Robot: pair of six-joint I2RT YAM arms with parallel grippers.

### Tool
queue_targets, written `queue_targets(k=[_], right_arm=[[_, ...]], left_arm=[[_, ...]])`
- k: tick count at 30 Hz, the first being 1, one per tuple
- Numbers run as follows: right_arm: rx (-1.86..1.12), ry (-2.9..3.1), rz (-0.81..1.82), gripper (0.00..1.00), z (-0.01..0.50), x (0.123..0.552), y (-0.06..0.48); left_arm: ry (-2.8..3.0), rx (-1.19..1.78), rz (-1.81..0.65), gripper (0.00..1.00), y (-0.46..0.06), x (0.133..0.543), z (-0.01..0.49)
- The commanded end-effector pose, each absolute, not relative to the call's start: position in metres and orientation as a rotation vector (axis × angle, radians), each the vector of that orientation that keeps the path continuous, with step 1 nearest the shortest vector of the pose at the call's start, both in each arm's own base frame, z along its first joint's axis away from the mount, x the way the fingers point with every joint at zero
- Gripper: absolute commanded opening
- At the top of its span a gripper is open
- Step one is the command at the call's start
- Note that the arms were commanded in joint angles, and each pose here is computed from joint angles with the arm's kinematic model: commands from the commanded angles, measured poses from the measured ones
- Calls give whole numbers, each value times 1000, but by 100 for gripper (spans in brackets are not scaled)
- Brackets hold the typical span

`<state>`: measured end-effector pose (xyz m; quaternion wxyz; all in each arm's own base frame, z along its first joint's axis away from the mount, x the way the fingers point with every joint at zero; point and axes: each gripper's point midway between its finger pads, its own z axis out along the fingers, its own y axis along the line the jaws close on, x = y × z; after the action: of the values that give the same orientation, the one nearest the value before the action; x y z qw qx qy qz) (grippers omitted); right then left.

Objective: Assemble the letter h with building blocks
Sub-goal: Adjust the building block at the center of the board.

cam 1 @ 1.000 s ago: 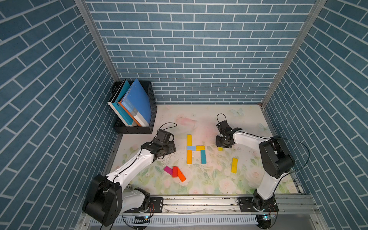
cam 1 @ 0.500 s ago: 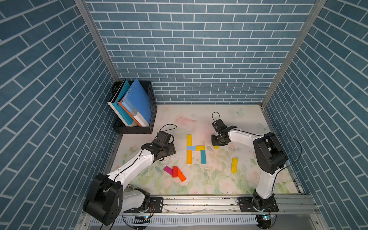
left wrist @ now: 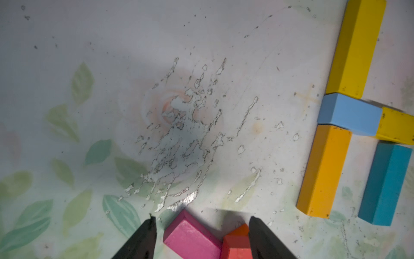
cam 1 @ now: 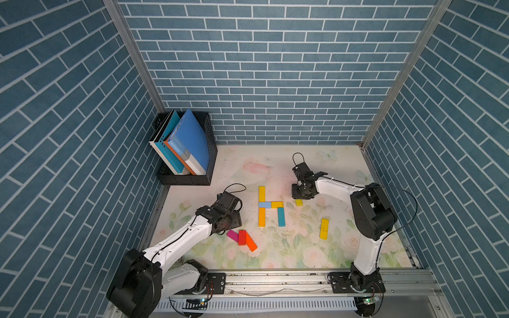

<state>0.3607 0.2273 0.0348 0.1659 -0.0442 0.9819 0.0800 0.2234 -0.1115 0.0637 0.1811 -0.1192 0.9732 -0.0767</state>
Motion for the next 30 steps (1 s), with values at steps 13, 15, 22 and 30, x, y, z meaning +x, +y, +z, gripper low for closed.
queue_targets(k=[13,15,22,30], right_arm=[[-11,2854,162,28,15,357,240],[-18,2844,139,28,16,362,239],[-70,2850,111,29,12,362,238],[-105,2787,192,64,41,370,248]], left_arm=[[2762,-352,-242,71,-113,217,64],[2765,-354,-249,70,-114,217,62],[2778,-345,-262,72,-116,213,59],[2854,-268,-267,74,-132,185,45]])
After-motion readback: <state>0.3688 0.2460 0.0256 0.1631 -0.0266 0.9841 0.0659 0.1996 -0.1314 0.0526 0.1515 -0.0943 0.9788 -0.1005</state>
